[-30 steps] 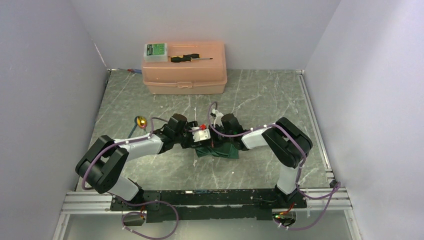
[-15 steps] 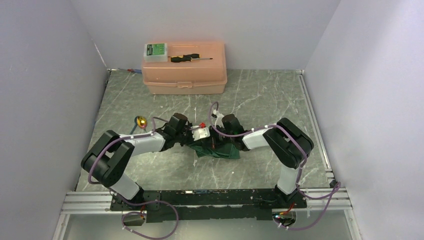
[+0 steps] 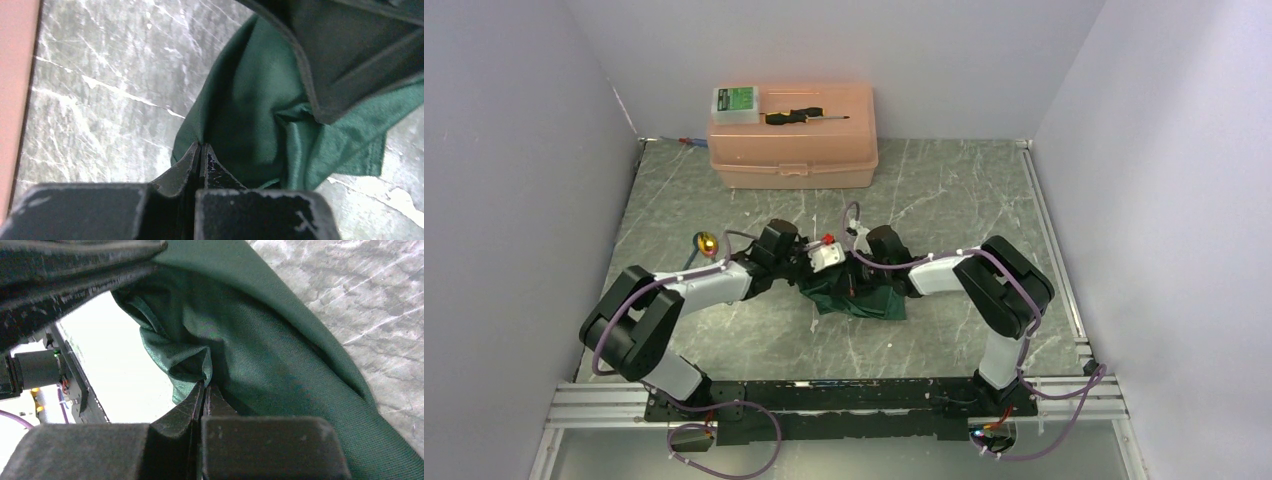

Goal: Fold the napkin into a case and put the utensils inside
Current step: Pick up the top corner of the smaller rectangle folded napkin from the center of the board.

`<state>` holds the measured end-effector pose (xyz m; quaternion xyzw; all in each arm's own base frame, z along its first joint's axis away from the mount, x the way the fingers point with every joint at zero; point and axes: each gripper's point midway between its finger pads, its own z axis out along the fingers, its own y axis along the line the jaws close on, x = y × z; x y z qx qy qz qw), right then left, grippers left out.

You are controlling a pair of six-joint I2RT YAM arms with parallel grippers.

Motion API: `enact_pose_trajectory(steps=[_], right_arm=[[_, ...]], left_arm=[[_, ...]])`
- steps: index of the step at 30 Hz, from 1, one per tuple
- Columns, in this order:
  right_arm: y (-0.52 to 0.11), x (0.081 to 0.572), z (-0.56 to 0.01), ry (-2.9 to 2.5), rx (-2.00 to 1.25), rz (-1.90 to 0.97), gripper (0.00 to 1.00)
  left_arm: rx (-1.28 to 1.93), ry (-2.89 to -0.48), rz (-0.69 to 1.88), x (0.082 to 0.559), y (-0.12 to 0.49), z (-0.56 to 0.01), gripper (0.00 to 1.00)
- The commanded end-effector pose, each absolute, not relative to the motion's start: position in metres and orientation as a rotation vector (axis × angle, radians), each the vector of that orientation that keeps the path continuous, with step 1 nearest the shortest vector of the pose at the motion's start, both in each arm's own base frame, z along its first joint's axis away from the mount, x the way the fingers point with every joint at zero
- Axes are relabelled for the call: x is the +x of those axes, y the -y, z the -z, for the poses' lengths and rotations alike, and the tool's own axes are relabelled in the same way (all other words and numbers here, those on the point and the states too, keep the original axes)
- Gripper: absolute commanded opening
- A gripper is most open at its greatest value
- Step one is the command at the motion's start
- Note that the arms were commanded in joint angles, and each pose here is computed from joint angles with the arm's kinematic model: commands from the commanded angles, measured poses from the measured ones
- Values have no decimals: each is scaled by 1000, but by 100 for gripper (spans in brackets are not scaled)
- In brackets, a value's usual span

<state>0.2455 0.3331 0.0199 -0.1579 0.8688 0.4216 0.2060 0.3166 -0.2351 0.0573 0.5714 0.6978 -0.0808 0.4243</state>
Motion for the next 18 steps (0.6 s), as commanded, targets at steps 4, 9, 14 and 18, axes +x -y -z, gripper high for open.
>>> enact_pose_trajectory(steps=[4,9,14,18], right_arm=[[-324,242,-20,-2560,-432,-1090,0],[-335,244,-40,-2506,-473,-1142,0],[-345,245,-55,-2444,-484,-1229,0],[-354,249,-73,-2368,-473,-1314,0]], left_arm=[[1510,-1649,228,300,233,-55,3],[1524,-1623,251,295,239,-55,3],[1512,-1620,249,295,239,-56,3],[1514,-1623,244,295,238,-56,3]])
